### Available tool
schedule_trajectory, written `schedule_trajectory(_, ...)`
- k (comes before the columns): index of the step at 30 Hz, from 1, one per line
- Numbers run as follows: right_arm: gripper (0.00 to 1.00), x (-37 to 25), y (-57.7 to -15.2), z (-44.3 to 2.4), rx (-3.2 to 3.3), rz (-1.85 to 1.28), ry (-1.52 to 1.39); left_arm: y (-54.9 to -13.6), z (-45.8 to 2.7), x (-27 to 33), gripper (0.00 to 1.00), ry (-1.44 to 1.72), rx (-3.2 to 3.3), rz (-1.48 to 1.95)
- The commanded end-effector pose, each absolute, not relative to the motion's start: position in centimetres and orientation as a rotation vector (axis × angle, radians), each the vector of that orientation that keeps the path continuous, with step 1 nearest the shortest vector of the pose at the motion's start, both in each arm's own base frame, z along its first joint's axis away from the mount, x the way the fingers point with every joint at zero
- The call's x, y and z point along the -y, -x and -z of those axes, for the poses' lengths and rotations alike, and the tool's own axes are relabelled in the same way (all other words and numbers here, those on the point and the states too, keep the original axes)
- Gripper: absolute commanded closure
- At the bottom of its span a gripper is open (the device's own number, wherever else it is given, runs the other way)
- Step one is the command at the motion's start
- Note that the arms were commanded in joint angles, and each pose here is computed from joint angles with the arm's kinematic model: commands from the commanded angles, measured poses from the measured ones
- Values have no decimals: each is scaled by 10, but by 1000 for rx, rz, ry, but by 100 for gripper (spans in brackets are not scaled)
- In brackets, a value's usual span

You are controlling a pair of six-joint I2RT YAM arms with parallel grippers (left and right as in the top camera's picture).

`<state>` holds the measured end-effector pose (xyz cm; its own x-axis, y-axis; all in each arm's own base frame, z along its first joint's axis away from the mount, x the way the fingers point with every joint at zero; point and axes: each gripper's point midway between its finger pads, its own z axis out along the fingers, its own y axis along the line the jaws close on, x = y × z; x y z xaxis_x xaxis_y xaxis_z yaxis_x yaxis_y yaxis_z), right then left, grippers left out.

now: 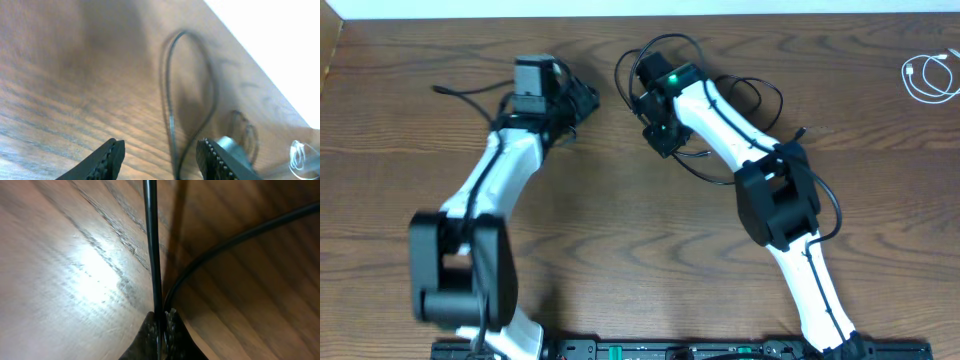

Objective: Untangle cables

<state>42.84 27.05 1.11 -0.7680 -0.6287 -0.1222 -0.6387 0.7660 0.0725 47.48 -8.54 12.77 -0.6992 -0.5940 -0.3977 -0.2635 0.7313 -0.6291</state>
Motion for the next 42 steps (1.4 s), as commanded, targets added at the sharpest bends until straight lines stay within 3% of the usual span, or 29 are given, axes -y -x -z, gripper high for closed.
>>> schedule_trajectory(1,99,-275,-440,-96,-2731,-398,923,-465,-152,88,48,492,-2330,692)
schedule_trajectory(12,99,-226,-448,-246,-2450,-623,738,-449,-143,87,48,511,-2404,673)
schedule_trajectory(22,99,-165,-452,-322,-2298,-672,546,-440,-135,87,48,530,-2450,664)
schedule_trajectory(29,95,-158,-456,-305,-2358,-683,505,-438,-134,87,47,507,-2461,654)
schedule_trajectory(36,91,-182,-469,-250,-2478,-731,516,-425,-121,87,47,527,-2537,637)
schedule_trajectory(42,75,-181,-492,-194,-2566,-683,493,-411,-102,96,47,532,-2629,626)
